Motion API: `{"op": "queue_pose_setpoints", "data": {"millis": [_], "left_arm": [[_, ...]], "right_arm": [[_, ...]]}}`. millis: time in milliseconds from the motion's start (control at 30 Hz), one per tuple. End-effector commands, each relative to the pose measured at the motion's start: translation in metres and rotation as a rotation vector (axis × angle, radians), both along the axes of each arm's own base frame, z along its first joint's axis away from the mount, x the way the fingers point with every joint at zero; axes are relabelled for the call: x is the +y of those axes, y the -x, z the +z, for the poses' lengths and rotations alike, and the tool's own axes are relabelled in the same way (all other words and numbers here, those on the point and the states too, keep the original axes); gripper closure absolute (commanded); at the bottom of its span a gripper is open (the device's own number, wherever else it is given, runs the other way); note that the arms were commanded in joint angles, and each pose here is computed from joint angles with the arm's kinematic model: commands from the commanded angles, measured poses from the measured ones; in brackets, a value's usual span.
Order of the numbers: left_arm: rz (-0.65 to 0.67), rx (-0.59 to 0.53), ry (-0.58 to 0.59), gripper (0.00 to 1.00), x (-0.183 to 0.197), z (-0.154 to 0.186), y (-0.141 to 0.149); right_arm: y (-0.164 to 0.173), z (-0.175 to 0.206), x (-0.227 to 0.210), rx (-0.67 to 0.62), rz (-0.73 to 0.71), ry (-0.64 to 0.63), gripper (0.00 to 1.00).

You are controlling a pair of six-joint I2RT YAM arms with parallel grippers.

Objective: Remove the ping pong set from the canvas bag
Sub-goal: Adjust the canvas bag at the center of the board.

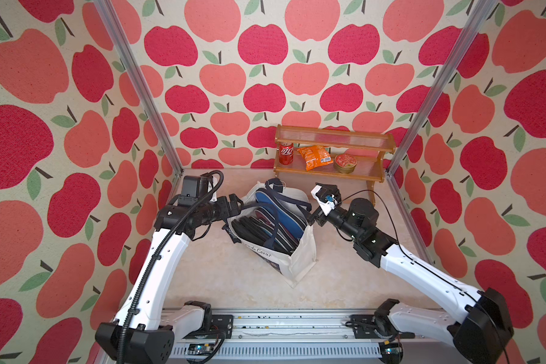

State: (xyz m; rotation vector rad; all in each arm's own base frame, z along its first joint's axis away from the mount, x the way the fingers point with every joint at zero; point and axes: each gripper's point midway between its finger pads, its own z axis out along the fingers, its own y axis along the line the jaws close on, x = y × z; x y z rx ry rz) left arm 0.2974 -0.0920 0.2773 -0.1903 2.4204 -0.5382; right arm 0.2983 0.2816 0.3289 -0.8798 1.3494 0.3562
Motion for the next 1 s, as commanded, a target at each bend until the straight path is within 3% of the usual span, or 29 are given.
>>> {"op": "queue_pose_setpoints", "data": {"millis": [0,200,433,600,733,833,967], "left_arm": [[0.019,0.046,-0.045,0.0,0.008,-0.016,0.011],[0.037,0.028,-0.035,0.01,0.01,-0.013,0.013],[0.037,0.014,-0.115,0.0,0.011,-0.004,0.01],[0.035,0.035,-0.175,0.01,0.012,-0.008,0.01],[0.031,0.043,-0.184,0.0,0.01,-0.011,0.008],[0.03,0.045,-0.193,0.0,0.009,-0.012,0.007],[0.022,0.055,-0.203,0.0,0.008,-0.014,0.005]], "right_arm": [[-0.014,0.037,-0.01,-0.041,-0.109,-0.118,0.01],[-0.046,0.033,-0.03,0.049,-0.311,-0.127,0.01],[-0.078,-0.004,-0.079,0.354,-0.521,-0.201,0.01],[-0.082,-0.021,-0.112,0.536,-0.582,-0.287,0.01],[-0.072,-0.011,-0.109,0.504,-0.511,-0.28,0.01],[-0.056,0.002,-0.082,0.475,-0.316,-0.248,0.01],[-0.044,0.0,-0.05,0.529,-0.138,-0.137,0.03]]}}
